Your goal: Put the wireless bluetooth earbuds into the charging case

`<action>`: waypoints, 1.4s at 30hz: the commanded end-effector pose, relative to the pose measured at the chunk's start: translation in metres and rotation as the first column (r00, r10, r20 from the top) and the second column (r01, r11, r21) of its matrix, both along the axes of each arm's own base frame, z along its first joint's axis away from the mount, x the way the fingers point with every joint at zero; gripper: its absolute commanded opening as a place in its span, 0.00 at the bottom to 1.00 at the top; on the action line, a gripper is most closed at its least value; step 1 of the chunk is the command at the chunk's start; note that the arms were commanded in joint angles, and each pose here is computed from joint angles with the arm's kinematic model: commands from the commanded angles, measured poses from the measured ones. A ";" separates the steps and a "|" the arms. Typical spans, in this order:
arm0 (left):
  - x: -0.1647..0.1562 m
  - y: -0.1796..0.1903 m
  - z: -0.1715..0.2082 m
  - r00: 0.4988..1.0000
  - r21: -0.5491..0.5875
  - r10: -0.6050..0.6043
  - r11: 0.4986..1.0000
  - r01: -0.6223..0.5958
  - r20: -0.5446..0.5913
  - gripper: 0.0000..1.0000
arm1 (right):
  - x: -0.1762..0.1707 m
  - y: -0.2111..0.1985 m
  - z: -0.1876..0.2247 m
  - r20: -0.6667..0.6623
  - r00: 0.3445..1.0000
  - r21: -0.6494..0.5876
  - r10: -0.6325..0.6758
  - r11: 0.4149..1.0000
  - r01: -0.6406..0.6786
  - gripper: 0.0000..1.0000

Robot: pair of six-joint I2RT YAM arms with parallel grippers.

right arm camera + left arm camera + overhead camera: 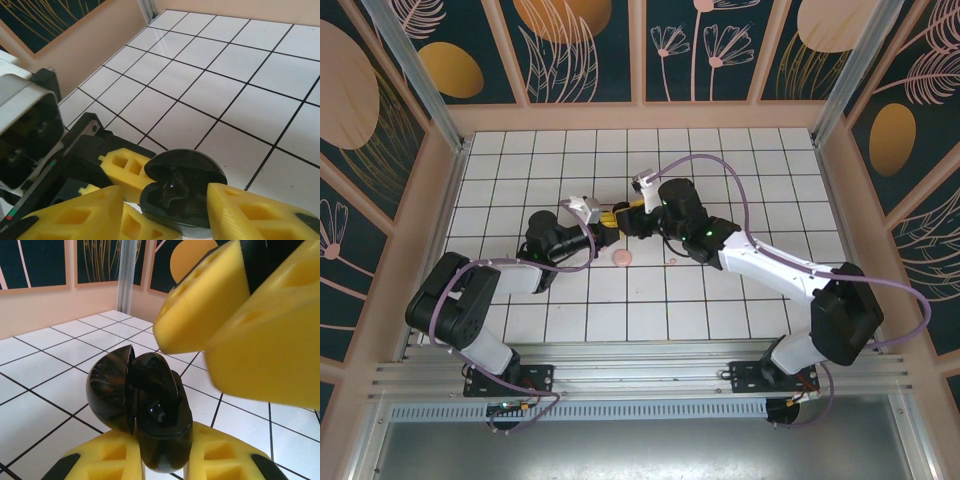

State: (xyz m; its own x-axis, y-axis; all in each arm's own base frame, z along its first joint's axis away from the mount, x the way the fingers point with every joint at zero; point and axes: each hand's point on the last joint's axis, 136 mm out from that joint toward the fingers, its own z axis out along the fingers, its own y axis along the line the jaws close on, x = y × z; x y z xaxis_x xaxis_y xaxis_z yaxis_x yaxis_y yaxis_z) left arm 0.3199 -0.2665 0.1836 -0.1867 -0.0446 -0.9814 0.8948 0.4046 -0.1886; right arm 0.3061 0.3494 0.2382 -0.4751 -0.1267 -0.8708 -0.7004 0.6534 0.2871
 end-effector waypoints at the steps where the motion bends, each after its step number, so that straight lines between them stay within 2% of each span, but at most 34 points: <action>1: 0.000 -0.001 0.020 0.996 -0.010 -0.009 1.000 0.010 0.085 0.12 | -0.010 0.000 0.038 0.032 0.999 0.080 0.038 0.996 -0.040 0.51; 9: -0.006 -0.002 0.019 0.992 0.007 -0.033 0.999 0.032 0.122 0.12 | -0.019 -0.009 0.058 -0.060 0.991 0.207 0.117 0.973 -0.102 0.51; 15: -0.008 -0.003 0.020 0.991 0.006 -0.045 0.999 0.045 0.125 0.12 | -0.018 -0.022 0.051 -0.169 0.975 0.265 0.146 0.959 -0.098 0.40; 25: -0.008 -0.004 0.019 0.992 0.004 -0.055 0.998 0.055 0.113 0.12 | -0.017 -0.017 0.034 -0.245 0.955 0.245 0.165 0.964 -0.104 0.29; 42: -0.008 -0.005 0.021 0.993 0.005 -0.056 0.998 0.056 0.105 0.12 | -0.004 0.007 0.020 -0.264 0.942 0.238 0.210 0.960 -0.147 0.28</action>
